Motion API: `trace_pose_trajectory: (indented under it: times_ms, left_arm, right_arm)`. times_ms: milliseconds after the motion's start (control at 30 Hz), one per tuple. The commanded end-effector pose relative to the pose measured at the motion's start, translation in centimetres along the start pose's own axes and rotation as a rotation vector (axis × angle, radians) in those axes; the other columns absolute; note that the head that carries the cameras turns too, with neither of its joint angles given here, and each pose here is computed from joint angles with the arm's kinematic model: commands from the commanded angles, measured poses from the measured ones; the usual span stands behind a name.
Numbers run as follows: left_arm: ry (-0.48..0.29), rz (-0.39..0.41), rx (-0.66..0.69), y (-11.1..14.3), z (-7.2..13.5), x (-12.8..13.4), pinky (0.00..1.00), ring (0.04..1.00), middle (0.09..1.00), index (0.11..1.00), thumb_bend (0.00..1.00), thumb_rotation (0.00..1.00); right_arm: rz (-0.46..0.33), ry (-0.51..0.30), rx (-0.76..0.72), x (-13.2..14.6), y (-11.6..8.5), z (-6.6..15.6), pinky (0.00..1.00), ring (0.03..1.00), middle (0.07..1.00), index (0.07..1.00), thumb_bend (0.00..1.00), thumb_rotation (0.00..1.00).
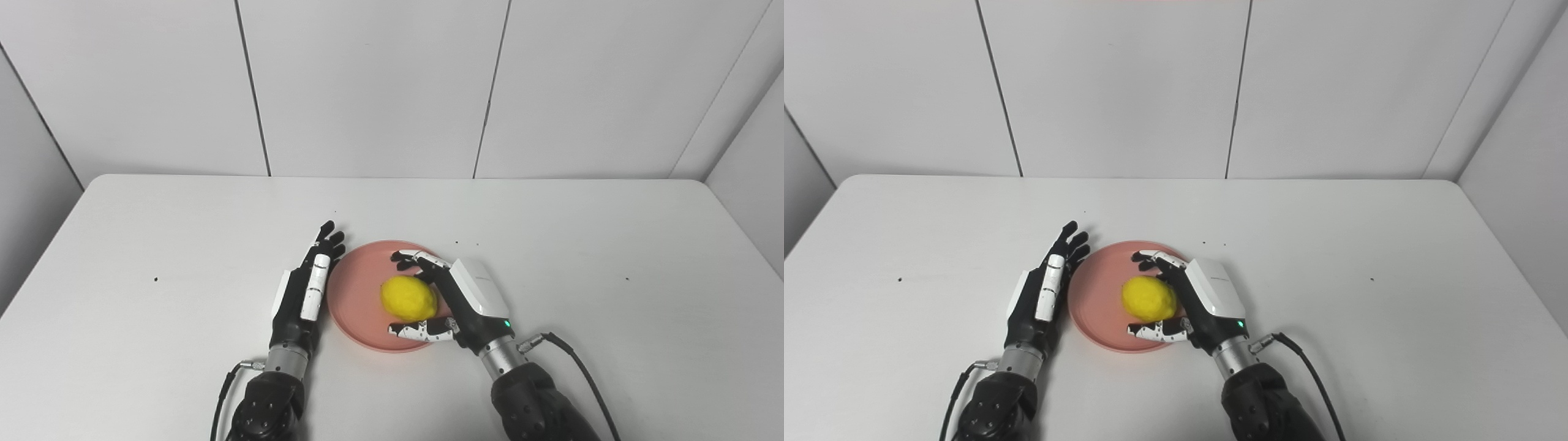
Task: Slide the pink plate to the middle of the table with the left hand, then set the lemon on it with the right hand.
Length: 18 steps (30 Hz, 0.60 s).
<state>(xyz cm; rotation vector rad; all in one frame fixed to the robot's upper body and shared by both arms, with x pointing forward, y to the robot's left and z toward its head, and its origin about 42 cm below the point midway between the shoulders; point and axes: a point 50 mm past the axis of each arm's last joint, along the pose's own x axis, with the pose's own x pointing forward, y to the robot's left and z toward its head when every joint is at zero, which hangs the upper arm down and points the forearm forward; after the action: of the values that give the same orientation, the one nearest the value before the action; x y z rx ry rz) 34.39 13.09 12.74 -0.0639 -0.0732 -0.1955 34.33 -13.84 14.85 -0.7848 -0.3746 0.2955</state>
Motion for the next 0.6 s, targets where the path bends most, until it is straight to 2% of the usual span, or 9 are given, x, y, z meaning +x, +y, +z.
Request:
trace_pose_trajectory:
  times_ms: [0,33,100,267,333,400,567]
  left_arm:
    - [-0.036,-0.029,0.004,-0.97,0.69,0.61,0.91,0.915,0.92,0.92,0.58,1.0]
    - [-0.036,-0.026,0.002,-0.98,0.71,0.61,0.91,0.913,0.919,0.917,0.58,1.0]
    - [-0.036,-0.024,0.002,-0.95,0.75,0.6,0.9,0.911,0.919,0.915,0.57,1.0]
    - [-0.039,-0.027,0.005,-0.86,0.8,0.52,0.9,0.914,0.925,0.923,0.57,1.0]
    - [-0.04,-0.026,0.005,-0.83,0.81,0.5,0.9,0.915,0.927,0.925,0.57,1.0]
    - [-0.037,-0.024,0.005,-0.81,0.84,0.48,0.91,0.925,0.935,0.935,0.57,1.0]
    - [-0.035,-0.013,0.0,-0.75,0.89,0.44,0.93,0.938,0.946,0.947,0.57,1.0]
  right_arm:
    - [-0.022,-0.112,-0.009,1.05,-1.19,1.52,0.76,0.836,0.837,0.816,0.53,0.31]
    - [-0.02,-0.118,-0.015,1.0,-1.2,1.56,0.77,0.848,0.851,0.827,0.53,0.35]
    - [-0.018,-0.133,-0.014,0.91,-1.23,1.63,0.85,0.897,0.896,0.867,0.54,0.5]
    - [-0.039,-0.167,0.009,0.83,-1.31,1.75,0.91,0.938,0.93,0.908,0.57,0.63]
    - [-0.05,-0.182,0.038,0.86,-1.4,1.81,0.92,0.942,0.935,0.919,0.58,0.67]
    - [-0.06,-0.187,0.072,0.78,-1.51,1.8,0.91,0.945,0.944,0.932,0.62,0.76]
    - [-0.101,-0.202,0.126,0.47,-1.83,1.92,0.9,0.942,0.945,0.938,0.66,0.84]
